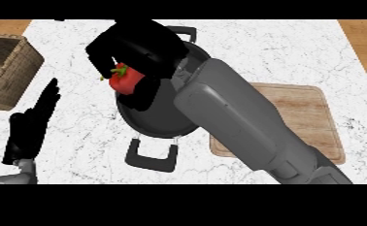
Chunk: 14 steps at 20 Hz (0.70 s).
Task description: Pick the bell pepper from the cutting board and place it in the pot
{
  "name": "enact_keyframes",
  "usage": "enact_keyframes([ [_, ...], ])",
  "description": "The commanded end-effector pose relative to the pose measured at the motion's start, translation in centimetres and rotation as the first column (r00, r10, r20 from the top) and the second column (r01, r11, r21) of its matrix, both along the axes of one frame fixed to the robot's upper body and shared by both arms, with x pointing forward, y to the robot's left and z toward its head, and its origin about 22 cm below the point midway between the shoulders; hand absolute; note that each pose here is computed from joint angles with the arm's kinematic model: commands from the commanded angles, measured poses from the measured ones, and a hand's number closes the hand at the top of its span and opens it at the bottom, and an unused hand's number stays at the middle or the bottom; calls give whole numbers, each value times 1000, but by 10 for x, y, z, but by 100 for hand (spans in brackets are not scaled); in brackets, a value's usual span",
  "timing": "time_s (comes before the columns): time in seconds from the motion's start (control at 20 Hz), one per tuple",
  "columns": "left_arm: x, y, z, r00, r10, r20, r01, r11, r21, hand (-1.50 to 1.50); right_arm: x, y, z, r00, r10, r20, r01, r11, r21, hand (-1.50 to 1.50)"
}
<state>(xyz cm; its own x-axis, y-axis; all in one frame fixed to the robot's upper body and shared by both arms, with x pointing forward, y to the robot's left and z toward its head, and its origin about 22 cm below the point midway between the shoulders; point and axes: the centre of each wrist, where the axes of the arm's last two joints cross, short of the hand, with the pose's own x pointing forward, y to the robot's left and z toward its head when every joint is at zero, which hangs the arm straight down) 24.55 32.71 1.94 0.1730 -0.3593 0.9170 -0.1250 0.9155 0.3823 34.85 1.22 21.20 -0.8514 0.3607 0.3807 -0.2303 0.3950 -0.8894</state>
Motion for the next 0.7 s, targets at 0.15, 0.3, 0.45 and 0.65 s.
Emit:
enact_keyframes([
  [0.15, -6, -13, -3, 999, -35, 18, 35, 999, 2, 0, 37, 18, -17, 998, -34, 56, 38, 996, -78, 150],
  [0.3, 2, -5, 15, 999, -38, 3, 38, 999, 1, 0, 38, 23, -31, 990, -39, 135, 60, 986, -154, 150],
  [0.45, 20, -21, 9, 999, -44, 15, 43, 999, 9, 0, 49, 15, -40, 998, -57, -30, 53, 993, -101, 150],
  [0.65, 28, -19, 15, 995, -91, 30, 91, 996, 4, 0, 47, 9, -68, 986, -70, -150, 51, 991, -123, -150],
])
